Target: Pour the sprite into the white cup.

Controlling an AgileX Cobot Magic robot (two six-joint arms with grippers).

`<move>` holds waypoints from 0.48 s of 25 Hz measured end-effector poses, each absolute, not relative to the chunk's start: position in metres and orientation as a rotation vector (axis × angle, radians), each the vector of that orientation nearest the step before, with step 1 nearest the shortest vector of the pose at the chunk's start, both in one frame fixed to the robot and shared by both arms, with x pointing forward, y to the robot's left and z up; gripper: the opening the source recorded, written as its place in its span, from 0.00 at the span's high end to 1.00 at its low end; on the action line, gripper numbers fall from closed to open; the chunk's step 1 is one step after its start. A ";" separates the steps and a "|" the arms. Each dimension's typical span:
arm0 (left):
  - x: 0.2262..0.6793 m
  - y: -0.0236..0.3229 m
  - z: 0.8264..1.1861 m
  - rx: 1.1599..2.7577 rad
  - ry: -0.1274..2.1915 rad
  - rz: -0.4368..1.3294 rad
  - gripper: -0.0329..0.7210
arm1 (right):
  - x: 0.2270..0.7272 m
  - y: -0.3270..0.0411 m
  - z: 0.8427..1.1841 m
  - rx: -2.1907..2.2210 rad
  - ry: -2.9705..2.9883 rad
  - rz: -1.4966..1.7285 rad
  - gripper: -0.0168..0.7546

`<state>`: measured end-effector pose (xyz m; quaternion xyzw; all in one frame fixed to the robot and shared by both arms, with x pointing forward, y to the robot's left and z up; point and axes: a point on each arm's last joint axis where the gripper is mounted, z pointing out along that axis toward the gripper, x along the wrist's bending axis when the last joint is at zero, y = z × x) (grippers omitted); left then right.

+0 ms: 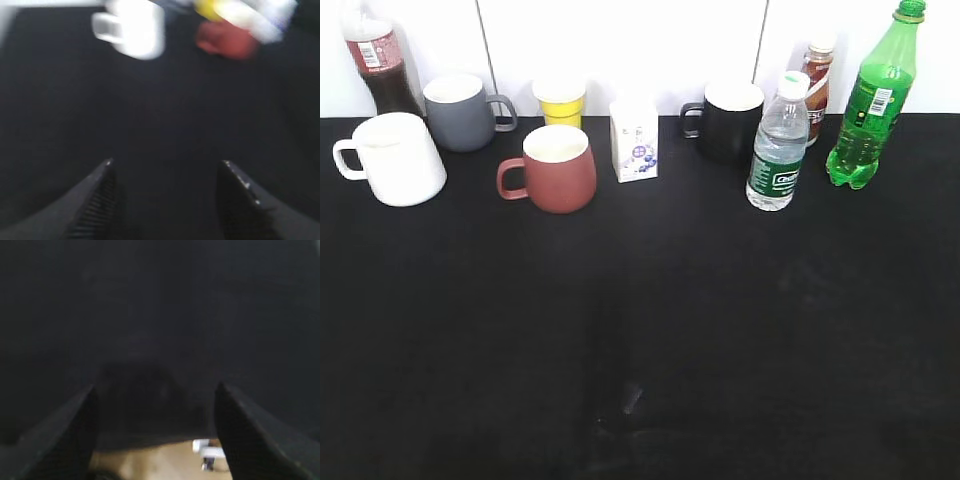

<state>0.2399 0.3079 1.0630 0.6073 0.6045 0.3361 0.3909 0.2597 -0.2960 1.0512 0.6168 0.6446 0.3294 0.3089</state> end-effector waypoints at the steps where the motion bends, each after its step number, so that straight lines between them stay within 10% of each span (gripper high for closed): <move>1: 0.233 0.309 1.063 1.473 1.566 0.910 0.35 | 0.254 -0.297 1.052 1.637 1.635 0.874 0.29; 12: 0.229 0.308 1.062 1.390 1.633 0.979 0.41 | 0.234 -0.296 1.052 1.557 1.523 0.946 0.29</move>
